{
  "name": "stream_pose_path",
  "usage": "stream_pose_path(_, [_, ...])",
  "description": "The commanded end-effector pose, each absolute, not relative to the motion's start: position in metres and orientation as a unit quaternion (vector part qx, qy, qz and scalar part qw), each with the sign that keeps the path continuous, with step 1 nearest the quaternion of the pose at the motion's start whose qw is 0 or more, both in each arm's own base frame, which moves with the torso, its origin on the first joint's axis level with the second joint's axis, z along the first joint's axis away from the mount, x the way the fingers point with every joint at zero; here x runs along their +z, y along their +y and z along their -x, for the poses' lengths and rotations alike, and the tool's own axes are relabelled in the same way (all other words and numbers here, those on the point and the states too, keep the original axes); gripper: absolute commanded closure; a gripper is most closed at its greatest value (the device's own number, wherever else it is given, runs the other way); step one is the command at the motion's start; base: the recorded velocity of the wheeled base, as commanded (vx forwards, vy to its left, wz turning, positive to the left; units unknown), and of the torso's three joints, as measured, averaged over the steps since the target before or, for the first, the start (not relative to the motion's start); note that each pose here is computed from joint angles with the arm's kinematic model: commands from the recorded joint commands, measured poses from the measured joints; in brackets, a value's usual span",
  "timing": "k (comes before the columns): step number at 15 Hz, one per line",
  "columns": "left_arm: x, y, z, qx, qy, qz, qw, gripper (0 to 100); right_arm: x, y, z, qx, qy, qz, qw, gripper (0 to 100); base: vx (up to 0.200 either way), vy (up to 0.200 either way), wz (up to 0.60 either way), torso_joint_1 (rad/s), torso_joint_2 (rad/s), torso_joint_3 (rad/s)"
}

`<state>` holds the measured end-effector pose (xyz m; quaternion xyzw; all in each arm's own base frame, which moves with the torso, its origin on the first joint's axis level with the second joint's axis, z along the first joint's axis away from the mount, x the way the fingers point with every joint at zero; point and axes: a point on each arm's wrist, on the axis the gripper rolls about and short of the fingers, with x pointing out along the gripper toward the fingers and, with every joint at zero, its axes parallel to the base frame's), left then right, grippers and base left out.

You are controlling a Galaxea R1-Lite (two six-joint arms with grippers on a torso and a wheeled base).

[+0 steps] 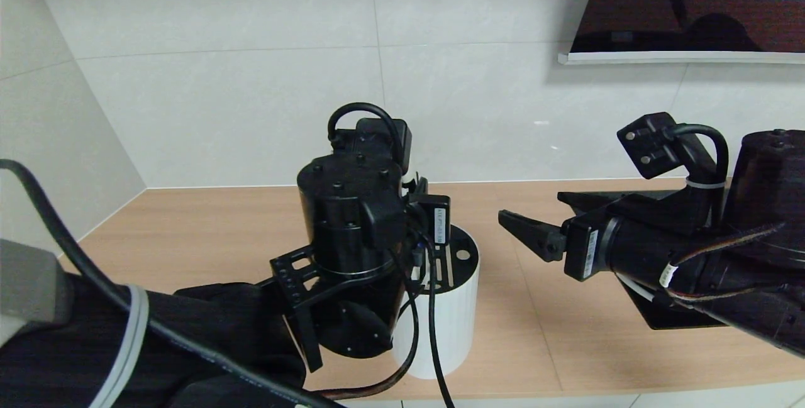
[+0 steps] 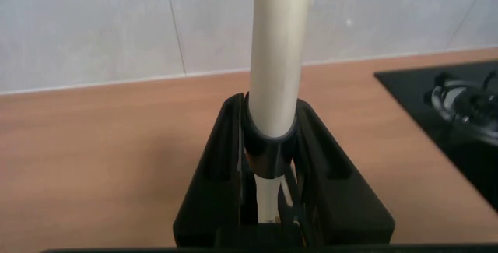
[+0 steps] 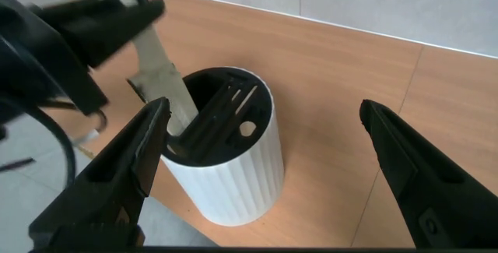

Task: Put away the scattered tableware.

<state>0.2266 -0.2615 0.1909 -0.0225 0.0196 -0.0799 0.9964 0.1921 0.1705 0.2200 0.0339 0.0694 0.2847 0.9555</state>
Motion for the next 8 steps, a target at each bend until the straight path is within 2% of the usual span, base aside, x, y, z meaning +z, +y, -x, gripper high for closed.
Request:
stream_pose_path(1, [0.179,-0.266,-0.23,-0.079,0.032,0.014,0.996,100,0.217,0.171,-0.193,0.284,0.074,-0.032,0.955,0,0.0,0.0,0.0,0.0,0.0,0.0])
stream_pose_path(4, [0.171,-0.269,-0.232,-0.078,0.041,0.008,0.996,100,0.217,0.171,-0.193,0.284,0.074,-0.032,0.955,0,0.0,0.0,0.0,0.0,0.0,0.0])
stream_pose_path(6, [0.153,-0.272,-0.234,-0.079,0.072,-0.024,0.994,100,0.217,0.172,-0.193,0.284,0.074,-0.032,0.955,0,0.0,0.0,0.0,0.0,0.0,0.0])
stream_pose_path(8, [0.15,-0.273,-0.235,-0.079,0.076,-0.028,0.994,100,0.216,0.172,-0.194,0.284,0.076,-0.031,0.955,0,0.0,0.0,0.0,0.0,0.0,0.0])
